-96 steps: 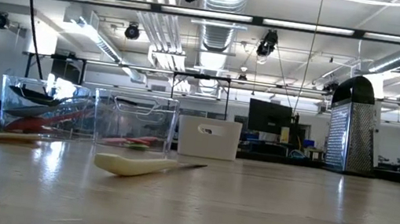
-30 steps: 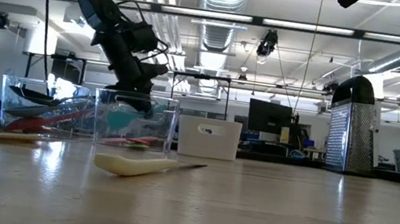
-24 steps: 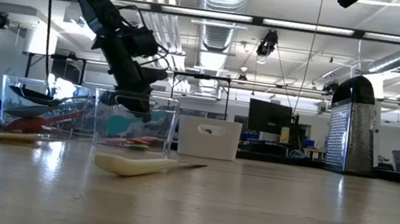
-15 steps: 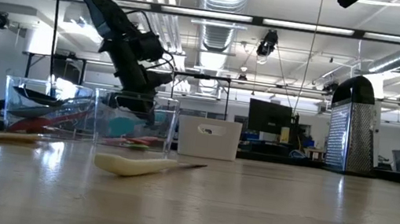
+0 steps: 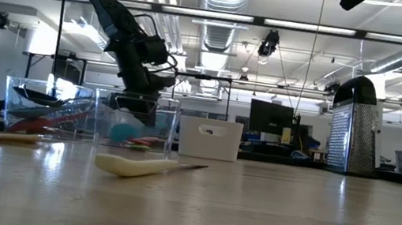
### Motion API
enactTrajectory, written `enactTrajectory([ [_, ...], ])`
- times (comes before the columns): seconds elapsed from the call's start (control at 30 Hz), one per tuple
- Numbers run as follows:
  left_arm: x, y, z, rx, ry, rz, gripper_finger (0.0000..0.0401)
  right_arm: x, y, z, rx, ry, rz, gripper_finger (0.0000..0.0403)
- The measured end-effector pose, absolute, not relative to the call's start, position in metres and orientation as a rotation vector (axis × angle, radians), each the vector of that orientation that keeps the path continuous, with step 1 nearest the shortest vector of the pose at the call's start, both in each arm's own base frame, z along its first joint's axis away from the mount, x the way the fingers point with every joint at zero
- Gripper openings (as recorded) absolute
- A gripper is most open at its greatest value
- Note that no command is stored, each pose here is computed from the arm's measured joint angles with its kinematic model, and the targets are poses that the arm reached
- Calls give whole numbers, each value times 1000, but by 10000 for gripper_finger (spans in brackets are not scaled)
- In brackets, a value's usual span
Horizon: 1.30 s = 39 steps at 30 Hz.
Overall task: Pick & Place Kitchen Items
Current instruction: Put the blue spatula into the right transparent bin, then put the yellow table knife into the white bin
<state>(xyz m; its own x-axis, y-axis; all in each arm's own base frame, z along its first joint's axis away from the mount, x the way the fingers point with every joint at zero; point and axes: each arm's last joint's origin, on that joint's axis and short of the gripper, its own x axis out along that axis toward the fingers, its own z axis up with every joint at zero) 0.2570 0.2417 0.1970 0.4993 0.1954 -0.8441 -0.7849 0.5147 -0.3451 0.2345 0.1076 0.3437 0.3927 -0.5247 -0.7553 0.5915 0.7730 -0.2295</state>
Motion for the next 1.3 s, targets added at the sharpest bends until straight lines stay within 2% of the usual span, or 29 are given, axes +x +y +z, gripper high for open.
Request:
enactTrajectory([
  [0.33,255,238,209,-795,821,621,81,235,108,343,81,929,-709,82],
  [0.73,231,209,280,-728,642,546,84,237,109,344,97,912,-694,76],
  [1.03,197,156,339,-631,513,455,81,249,115,347,22,866,-564,86],
  [1.3,171,92,374,-524,427,407,81,261,119,352,-86,814,-443,74],
])
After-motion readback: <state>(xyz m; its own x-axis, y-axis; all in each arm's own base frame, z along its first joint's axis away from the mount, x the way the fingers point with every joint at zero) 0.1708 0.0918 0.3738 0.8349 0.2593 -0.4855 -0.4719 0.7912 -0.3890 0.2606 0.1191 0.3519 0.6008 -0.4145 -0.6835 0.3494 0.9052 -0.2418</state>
